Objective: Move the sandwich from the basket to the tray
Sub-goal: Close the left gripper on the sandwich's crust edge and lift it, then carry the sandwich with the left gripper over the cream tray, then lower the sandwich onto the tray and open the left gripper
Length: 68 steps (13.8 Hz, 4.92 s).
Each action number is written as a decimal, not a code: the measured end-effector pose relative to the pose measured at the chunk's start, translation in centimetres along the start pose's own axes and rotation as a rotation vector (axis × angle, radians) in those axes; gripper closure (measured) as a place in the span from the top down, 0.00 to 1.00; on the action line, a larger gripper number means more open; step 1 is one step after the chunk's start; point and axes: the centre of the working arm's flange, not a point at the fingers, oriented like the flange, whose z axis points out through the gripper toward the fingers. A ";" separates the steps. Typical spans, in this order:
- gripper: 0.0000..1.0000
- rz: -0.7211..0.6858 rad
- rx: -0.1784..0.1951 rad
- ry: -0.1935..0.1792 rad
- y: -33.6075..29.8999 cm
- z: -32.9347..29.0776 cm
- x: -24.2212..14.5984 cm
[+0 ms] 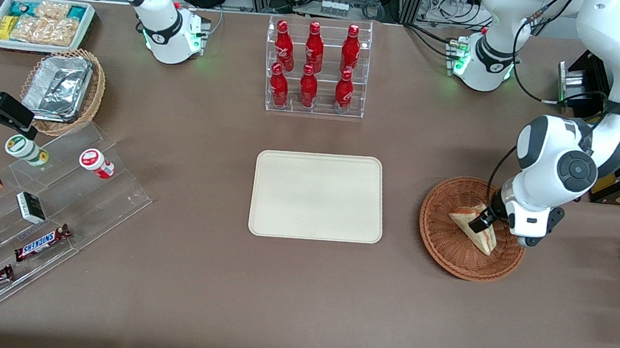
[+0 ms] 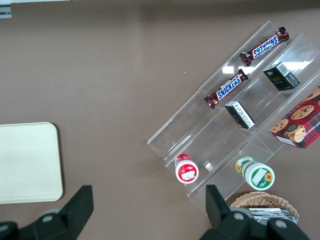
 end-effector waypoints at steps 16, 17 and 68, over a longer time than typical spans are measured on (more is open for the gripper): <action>0.18 0.031 0.076 -0.060 2.5 -4.6 1.0; 0.18 0.038 0.087 -0.067 3.5 -7.8 1.4; 0.96 0.712 0.046 0.031 26.8 0.9 -33.3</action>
